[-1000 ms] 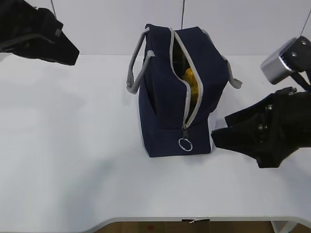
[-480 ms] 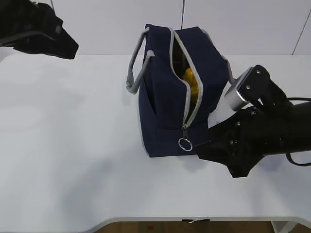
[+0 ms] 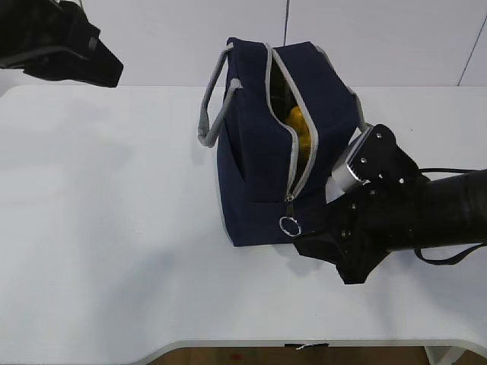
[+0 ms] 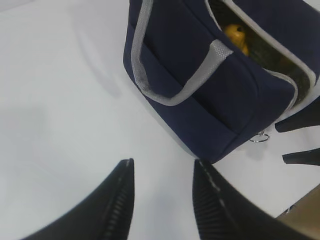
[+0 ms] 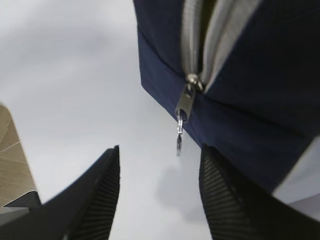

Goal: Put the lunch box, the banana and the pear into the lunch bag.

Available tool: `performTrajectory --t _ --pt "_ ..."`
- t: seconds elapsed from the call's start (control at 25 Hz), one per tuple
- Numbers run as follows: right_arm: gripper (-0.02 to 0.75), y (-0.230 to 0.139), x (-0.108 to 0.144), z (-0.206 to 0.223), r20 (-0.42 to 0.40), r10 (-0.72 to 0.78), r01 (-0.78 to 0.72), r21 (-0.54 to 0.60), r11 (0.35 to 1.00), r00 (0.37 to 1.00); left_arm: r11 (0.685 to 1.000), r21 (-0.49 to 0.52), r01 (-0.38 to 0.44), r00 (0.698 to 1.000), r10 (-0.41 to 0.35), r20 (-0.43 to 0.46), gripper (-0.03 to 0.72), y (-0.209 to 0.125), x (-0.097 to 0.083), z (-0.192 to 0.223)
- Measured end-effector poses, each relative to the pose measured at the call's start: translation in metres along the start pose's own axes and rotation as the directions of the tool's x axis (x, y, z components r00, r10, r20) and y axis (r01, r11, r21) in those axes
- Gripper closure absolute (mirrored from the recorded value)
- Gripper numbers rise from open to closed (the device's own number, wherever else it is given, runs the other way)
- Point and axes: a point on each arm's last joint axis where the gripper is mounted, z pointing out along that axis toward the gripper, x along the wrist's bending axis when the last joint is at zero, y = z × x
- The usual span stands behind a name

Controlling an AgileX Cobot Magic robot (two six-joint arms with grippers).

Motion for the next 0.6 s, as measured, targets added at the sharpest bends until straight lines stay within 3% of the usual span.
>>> performTrajectory --t 0.6 --pt "0.380 -0.014 -0.007 0.022 -0.017 0.010 -0.010 -0.006 1.000 1.000 1.000 -0.006 0.000 1.000 0.000 0.000 0.389 0.001 0.000 0.000"
